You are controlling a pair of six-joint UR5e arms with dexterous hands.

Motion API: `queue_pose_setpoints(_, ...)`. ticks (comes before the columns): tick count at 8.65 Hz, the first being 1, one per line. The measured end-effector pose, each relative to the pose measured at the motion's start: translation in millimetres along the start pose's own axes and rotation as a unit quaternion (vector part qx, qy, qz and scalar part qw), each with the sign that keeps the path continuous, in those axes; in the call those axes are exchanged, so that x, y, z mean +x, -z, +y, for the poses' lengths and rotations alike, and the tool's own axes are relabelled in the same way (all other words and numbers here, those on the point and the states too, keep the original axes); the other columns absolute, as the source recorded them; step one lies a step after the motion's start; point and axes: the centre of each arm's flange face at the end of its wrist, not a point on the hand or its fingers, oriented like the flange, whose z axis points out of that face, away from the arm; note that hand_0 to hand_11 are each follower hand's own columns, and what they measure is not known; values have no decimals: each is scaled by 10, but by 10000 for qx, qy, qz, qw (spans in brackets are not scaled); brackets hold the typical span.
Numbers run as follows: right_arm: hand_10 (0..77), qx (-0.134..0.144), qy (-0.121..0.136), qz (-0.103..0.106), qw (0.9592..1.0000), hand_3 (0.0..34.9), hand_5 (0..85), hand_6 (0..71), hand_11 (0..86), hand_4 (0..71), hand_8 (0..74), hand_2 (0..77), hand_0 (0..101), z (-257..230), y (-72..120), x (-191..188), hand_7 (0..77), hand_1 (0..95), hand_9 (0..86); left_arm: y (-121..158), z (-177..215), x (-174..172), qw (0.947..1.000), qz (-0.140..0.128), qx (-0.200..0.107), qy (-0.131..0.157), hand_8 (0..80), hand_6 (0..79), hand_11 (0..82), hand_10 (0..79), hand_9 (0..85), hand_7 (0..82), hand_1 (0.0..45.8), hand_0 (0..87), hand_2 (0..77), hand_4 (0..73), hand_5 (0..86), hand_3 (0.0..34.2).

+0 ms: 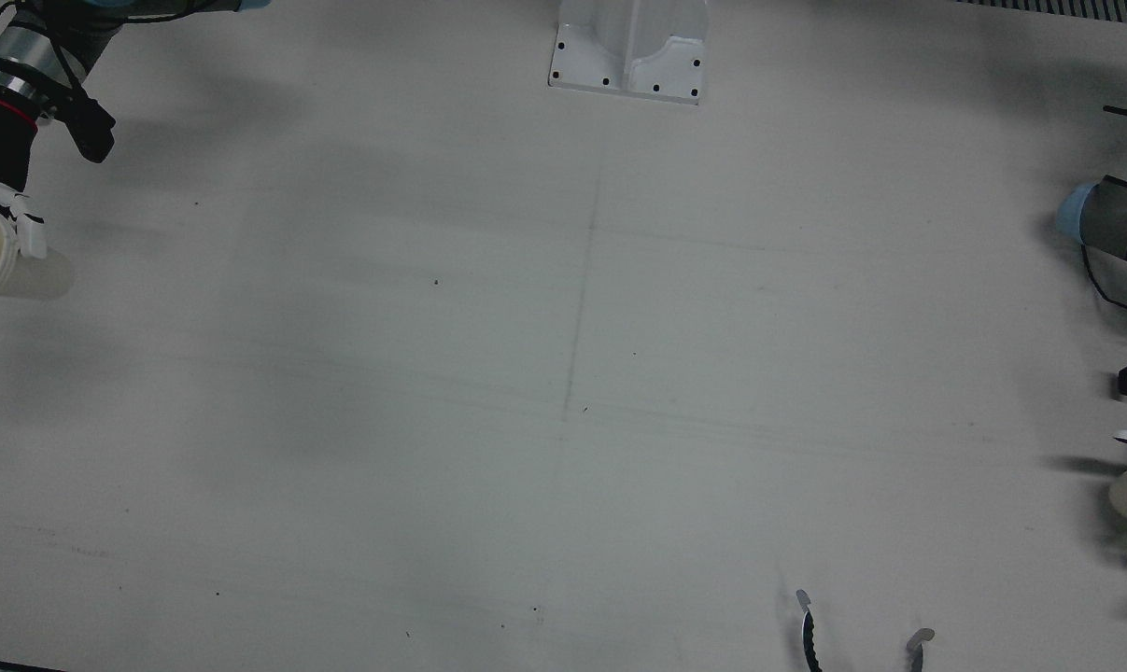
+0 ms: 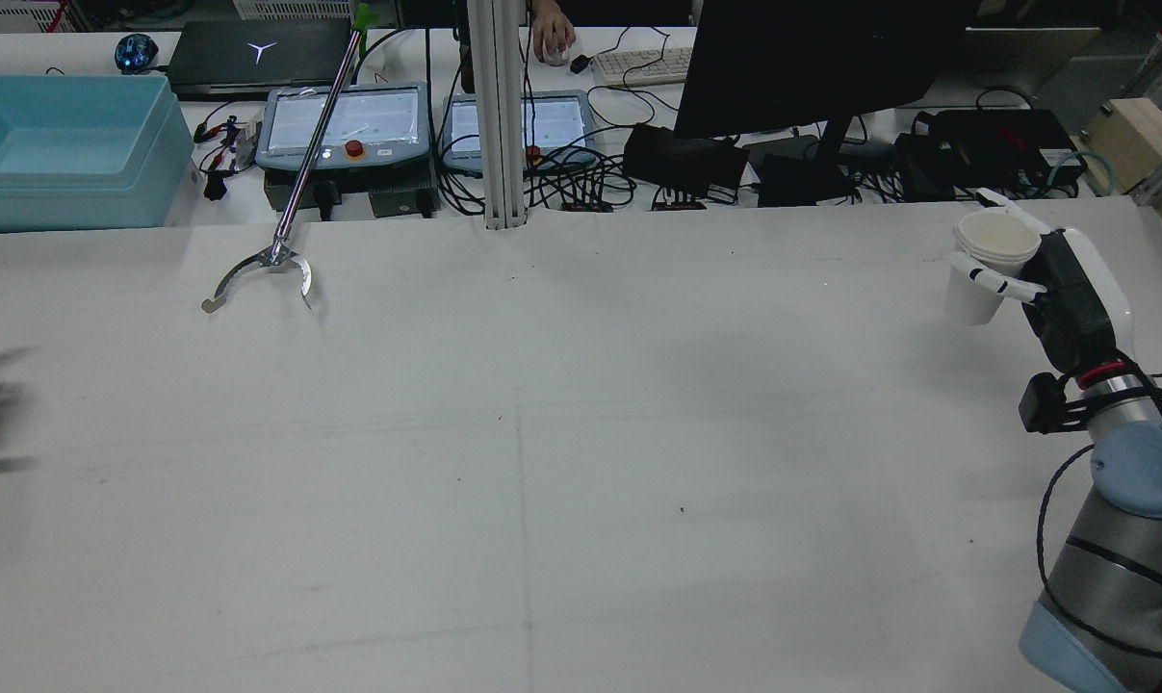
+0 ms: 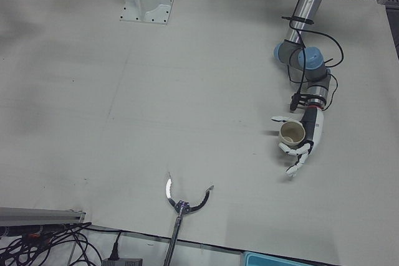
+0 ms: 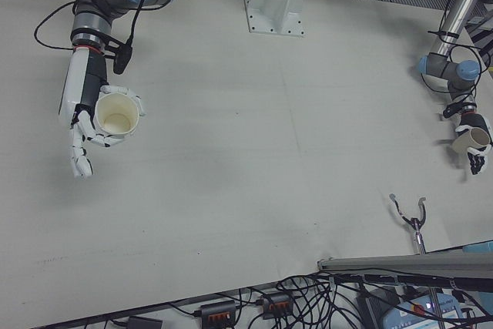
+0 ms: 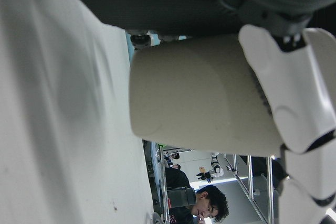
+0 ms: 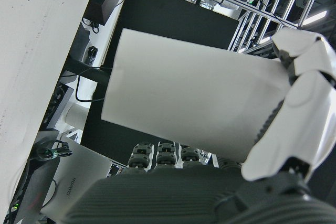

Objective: Pour water
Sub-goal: 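Lower the white cup onto the table with the right hand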

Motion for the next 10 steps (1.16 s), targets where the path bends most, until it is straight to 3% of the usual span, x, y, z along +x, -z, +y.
queue_pose_setpoints(4, 33, -16, -15, 4, 10000, 0, 485, 71, 82, 240, 49, 322, 423, 23, -3, 8, 164, 142, 104, 113, -122, -45, 9999, -80, 54, -30, 98, 120, 93, 60, 158, 191, 54, 473, 147, 475, 431, 0)
queue_pose_setpoints(7, 55, -18, -14, 9, 10000, 0, 485, 65, 82, 251, 49, 316, 424, 24, -1, 13, 164, 131, 104, 125, -130, -52, 9999, -102, 58, -9, 87, 120, 93, 60, 147, 191, 60, 472, 147, 475, 431, 0)
queue_pose_setpoints(8, 55, -20, -16, 11, 10000, 0, 485, 65, 82, 251, 49, 316, 424, 27, -2, 16, 164, 131, 104, 125, -130, -51, 9999, -102, 58, -7, 27, 76, 49, 38, 27, 104, 5, 472, 27, 475, 431, 0)
queue_pose_setpoints(10, 55, -20, -15, 13, 10000, 0, 485, 65, 82, 251, 49, 316, 426, 27, -2, 18, 164, 131, 104, 133, -136, -44, 9999, -100, 53, -2, 5, 60, 49, 38, 16, 65, 0, 473, 27, 475, 431, 0)
